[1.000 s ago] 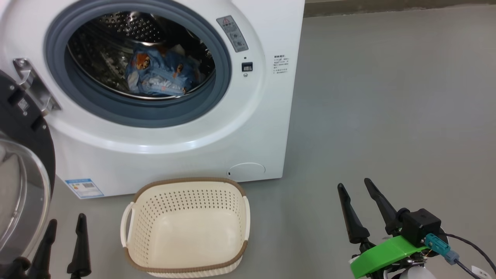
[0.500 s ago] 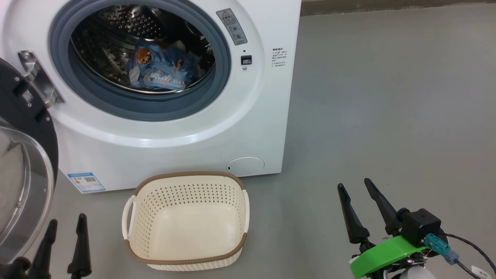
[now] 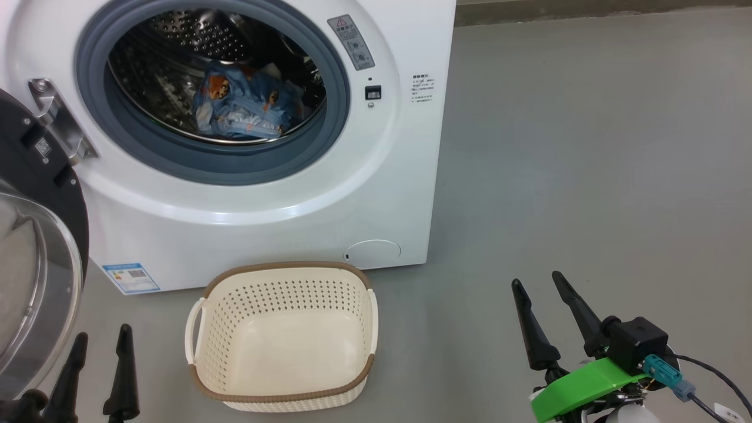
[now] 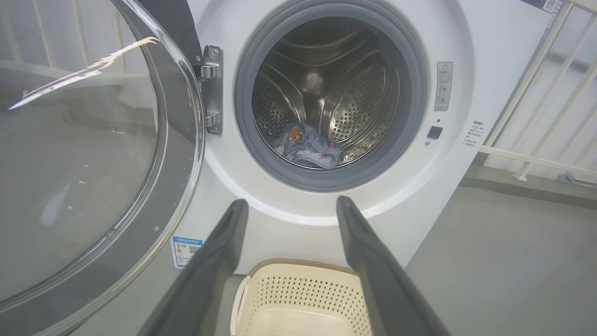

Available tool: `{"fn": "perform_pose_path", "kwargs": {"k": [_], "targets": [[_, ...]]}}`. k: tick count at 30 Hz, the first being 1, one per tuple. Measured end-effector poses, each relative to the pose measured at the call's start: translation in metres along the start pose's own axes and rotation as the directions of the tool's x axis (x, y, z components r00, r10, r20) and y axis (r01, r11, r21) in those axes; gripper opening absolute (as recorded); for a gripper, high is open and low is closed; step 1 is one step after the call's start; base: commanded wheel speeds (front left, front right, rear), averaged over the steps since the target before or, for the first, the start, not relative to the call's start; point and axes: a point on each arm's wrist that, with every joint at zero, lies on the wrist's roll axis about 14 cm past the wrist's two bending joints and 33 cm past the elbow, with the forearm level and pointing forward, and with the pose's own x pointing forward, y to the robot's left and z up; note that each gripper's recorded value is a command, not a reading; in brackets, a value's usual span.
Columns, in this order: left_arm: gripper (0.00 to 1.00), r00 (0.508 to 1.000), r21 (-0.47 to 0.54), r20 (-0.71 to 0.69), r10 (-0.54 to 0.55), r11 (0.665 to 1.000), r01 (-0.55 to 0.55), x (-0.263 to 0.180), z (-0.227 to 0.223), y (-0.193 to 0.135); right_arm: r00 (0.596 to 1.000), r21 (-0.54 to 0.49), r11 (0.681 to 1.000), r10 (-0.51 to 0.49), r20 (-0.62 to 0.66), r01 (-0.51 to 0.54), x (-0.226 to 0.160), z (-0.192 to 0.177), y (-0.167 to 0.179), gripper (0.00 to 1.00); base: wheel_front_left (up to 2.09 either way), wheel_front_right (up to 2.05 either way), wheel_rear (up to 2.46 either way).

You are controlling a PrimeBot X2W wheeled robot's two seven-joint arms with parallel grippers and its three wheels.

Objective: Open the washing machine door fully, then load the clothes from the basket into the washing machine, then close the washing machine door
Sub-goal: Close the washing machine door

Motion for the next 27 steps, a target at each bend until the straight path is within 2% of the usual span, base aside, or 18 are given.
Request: {"fn": "perform_pose_path", "kwargs": {"k": [19,27], "targets": [[1.00,1.000,0.019,-0.003,0.001,1.000,-0.001,-0.003,0.000,0.001,1.000,-0.001,1.000,0.011,0.001,-0.011,0.000,0.001,0.004,1.00,0.00,0.00,0.00],[1.00,0.999,0.048,-0.014,0.045,0.998,-0.044,-0.012,-0.003,0.015,0.999,0.009,0.999,0.032,-0.005,-0.032,0.005,-0.002,0.010,1.00,0.00,0.00,0.00]]}}
